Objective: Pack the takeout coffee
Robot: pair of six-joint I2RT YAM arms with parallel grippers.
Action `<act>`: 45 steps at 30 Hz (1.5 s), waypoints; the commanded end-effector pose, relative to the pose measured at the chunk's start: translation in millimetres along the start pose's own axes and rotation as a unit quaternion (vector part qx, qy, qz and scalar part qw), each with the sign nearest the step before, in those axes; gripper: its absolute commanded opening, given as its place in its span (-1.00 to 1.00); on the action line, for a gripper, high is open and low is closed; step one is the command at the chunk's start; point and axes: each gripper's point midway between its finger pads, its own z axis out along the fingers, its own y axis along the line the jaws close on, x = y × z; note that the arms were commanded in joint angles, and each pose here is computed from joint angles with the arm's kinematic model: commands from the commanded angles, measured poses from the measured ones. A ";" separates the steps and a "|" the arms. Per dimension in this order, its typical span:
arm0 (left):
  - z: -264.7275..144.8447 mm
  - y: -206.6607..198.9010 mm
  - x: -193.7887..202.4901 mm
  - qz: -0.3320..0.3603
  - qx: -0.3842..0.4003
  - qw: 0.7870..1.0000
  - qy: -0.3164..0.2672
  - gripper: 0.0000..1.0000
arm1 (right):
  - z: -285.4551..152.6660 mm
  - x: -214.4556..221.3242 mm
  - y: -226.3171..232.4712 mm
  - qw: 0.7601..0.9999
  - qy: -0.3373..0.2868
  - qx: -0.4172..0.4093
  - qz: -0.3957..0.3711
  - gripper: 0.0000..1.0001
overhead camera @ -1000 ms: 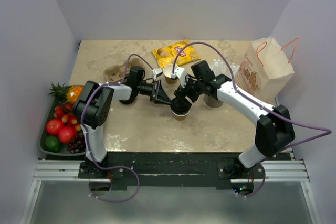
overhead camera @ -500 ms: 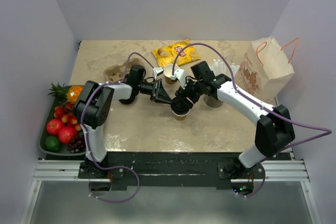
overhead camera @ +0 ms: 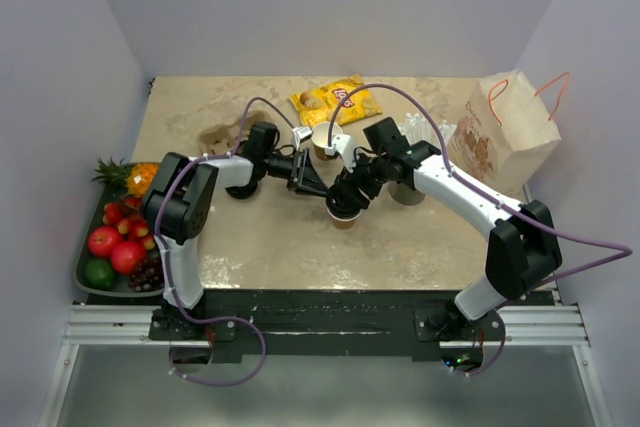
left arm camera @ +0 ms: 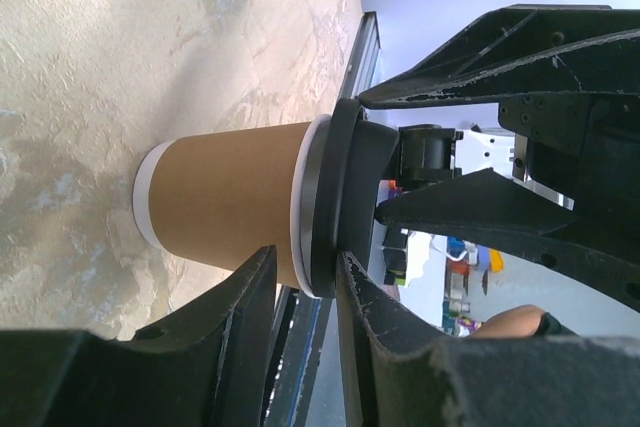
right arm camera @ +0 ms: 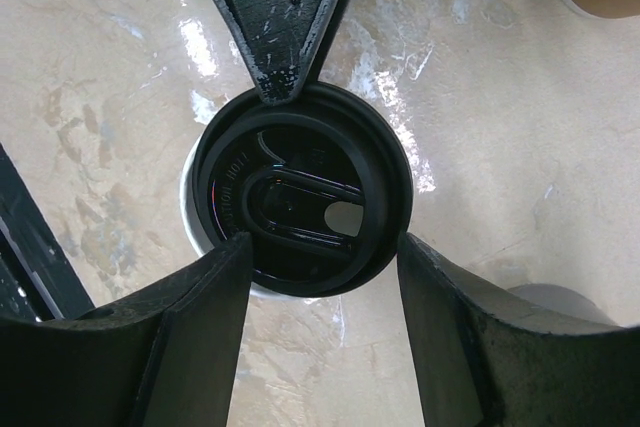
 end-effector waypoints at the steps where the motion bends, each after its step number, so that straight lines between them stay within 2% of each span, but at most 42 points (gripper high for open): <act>1: 3.9 -4.1 -6.0 0.022 0.002 1.000 0.004 -0.29 | -7.7 -11.2 7.7 1.000 -0.016 -0.016 -0.016 0.24; 5: 4.2 -5.9 -6.3 0.025 0.004 1.000 0.005 -0.33 | -7.6 -11.0 12.2 0.999 -0.014 -0.026 -0.016 0.23; 12: 4.1 -6.6 -5.4 0.026 0.002 1.000 0.005 -0.55 | -8.6 -14.6 14.5 0.999 -0.015 -0.033 -0.015 0.27; 20: 1.3 -14.6 -7.4 0.047 -0.002 0.999 0.003 -0.55 | -18.4 -31.1 5.9 0.999 -0.035 -0.008 -0.018 0.29; 24: 0.1 -17.2 -6.8 0.054 -0.002 0.999 0.004 -0.48 | -22.4 -37.1 1.8 0.999 -0.043 0.004 -0.013 0.31; 30: -0.4 -15.7 -5.2 0.056 -0.005 0.998 0.004 -0.46 | -18.3 -33.5 -13.0 0.999 -0.033 0.042 -0.010 0.33; 45: 2.2 -20.4 -7.7 0.076 -0.005 0.997 0.008 -0.45 | -12.7 -11.5 2.8 1.000 -0.004 0.009 -0.017 0.29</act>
